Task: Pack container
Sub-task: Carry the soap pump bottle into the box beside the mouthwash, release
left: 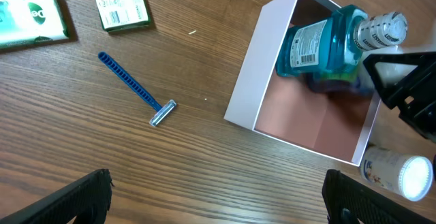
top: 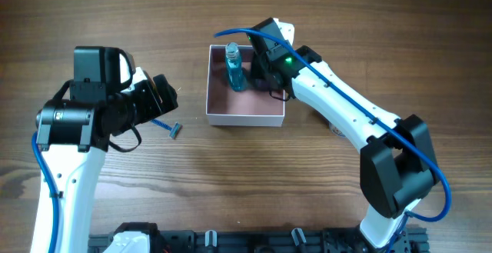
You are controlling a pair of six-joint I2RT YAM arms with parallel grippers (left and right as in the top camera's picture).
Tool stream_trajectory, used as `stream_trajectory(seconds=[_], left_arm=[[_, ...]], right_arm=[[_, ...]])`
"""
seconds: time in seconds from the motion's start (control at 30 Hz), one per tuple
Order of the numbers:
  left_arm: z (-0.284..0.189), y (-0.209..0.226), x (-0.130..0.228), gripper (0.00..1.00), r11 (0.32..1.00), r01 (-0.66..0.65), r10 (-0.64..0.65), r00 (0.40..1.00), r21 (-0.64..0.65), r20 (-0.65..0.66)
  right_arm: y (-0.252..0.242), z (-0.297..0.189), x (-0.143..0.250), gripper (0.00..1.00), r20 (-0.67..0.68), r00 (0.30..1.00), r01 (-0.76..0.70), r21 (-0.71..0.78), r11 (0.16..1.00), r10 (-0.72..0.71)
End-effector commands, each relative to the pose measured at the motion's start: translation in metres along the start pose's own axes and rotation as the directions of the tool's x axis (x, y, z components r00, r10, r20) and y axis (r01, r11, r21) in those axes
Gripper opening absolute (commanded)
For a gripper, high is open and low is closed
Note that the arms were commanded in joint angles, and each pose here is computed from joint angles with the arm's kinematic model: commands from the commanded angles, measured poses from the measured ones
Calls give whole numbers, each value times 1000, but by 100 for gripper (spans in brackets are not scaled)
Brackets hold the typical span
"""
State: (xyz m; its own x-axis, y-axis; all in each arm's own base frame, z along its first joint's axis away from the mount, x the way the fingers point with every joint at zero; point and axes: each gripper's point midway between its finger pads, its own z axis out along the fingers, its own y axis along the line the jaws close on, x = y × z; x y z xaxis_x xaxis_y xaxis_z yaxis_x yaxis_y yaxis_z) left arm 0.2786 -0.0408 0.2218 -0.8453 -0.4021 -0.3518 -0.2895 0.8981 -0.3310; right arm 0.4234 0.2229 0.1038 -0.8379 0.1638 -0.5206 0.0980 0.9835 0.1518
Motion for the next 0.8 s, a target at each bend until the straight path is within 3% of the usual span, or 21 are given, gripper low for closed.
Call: stream_trajectory(seconds=[0.0,0.17,0.4,0.6,0.77], left_arm=[[-4,-5,-4,100,1000,-8,8,1000,14,13],[-5,-5,-4,100,1000,-8,8,1000,14,14],[-5,-5,-4,100,1000,-8,8,1000,14,14],[-5,-5,-4,100,1000,-8,8,1000,14,14],[-5,-5,-4,100,1000,-8,8,1000,14,14]], right_arm=[[3,-5,-14,79,40,999,-19,-2,1000,19],[3,-5,-14,91,38,999,15,-5,1000,-15],[3,-22,-15,94,32,999,34,-21,999,-33],[-21,-97,-25,95,62,998,23,-25,999,-22],[-85,-157,-29,98,66,992,-111,37,993,108]])
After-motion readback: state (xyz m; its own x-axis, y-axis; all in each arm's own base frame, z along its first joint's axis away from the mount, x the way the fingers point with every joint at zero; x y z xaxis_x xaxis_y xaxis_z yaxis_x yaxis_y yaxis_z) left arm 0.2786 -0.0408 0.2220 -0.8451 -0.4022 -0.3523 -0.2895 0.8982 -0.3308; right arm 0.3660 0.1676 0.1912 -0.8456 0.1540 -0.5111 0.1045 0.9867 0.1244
